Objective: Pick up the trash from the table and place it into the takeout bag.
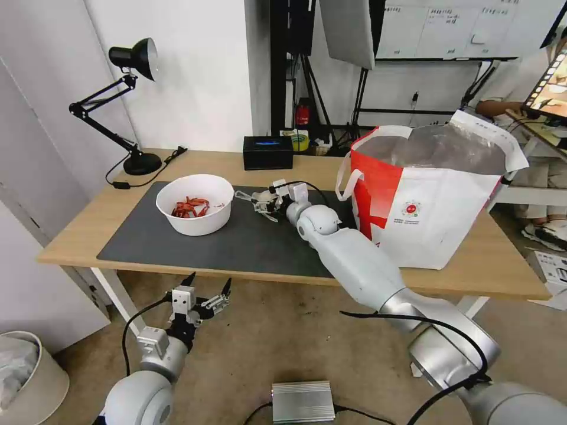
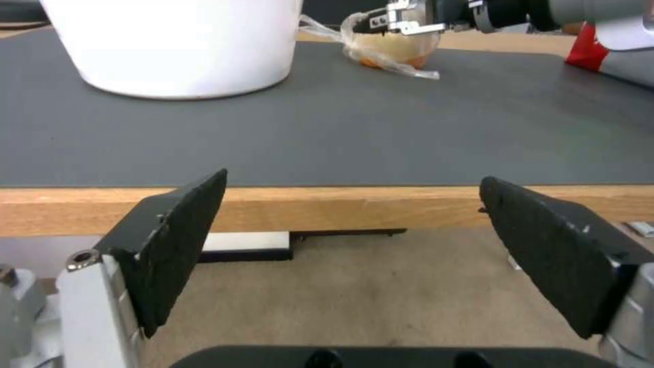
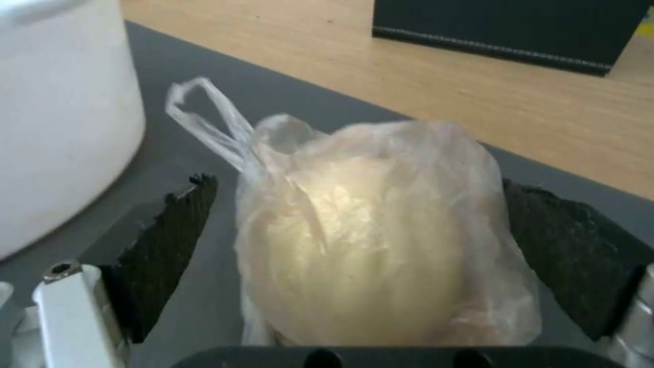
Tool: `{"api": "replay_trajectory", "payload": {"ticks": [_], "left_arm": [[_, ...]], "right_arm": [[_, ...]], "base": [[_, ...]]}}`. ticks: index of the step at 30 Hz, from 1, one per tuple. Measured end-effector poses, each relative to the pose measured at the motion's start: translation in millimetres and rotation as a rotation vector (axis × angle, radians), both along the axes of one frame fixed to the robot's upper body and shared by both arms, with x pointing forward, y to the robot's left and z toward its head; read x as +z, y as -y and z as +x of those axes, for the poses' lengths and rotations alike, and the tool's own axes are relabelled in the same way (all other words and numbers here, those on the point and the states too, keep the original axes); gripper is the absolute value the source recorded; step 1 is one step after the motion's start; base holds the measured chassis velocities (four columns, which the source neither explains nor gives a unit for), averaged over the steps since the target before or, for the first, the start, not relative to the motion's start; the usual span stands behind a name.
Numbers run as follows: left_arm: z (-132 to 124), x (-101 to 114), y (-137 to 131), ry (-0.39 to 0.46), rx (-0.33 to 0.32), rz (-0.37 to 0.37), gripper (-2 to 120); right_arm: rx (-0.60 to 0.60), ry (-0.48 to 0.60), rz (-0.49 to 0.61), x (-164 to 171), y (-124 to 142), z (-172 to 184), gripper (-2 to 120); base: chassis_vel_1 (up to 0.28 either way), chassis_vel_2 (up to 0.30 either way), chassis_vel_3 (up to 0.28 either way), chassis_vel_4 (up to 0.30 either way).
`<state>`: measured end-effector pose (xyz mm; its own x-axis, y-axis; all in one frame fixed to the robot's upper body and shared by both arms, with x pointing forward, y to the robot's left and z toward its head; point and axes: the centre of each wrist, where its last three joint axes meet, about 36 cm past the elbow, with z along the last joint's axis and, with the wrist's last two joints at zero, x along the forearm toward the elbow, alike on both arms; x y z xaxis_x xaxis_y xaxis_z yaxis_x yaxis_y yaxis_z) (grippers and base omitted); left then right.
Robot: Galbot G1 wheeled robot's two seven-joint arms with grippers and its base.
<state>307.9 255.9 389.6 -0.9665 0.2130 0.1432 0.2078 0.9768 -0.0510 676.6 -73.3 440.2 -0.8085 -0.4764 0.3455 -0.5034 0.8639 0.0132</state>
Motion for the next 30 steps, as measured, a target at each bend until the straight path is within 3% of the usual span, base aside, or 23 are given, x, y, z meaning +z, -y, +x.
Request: {"api": "replay_trajectory", "payload": {"ticks": [11, 17, 21, 23, 28, 30], "left_arm": [[-1.0, -0.2, -1.1, -0.002, 0.004, 0.001, 100], [-2.3, -0.2, -1.9, -0.002, 0.008, 0.002, 100], [-2.5, -0.3, -2.0, -0.002, 0.009, 0.001, 100], [-2.9, -0.5, -1.8, -0.003, 0.009, 0.001, 100], [-2.8, -0.4, -1.8, -0.002, 0.009, 0.001, 100], [-1.9, 0.1, -2.0, 0.001, 0.009, 0.002, 100]], "right_arm": [[-0.009, -0.023, 0.000, -10.2, 3.4, 3.9, 98], [-0.012, -0.026, 0.004, -13.3, 2.4, 3.7, 73], [-0.012, -0.028, 0.005, -14.6, 2.5, 3.1, 65], [-0.012, -0.028, 0.005, -15.8, 3.9, 2.3, 53], [-0.015, -0.027, 0.007, -16.8, 7.9, 0.9, 39], [-0.025, -0.020, 0.006, -15.2, 11.7, -3.6, 27]], "base": [[0.000, 0.000, 0.000, 0.000], [0.000, 0.000, 0.000, 0.000], [0.000, 0.000, 0.000, 0.000], [0.000, 0.000, 0.000, 0.000], [0.000, 0.000, 0.000, 0.000], [0.000, 0.000, 0.000, 0.000]]}}
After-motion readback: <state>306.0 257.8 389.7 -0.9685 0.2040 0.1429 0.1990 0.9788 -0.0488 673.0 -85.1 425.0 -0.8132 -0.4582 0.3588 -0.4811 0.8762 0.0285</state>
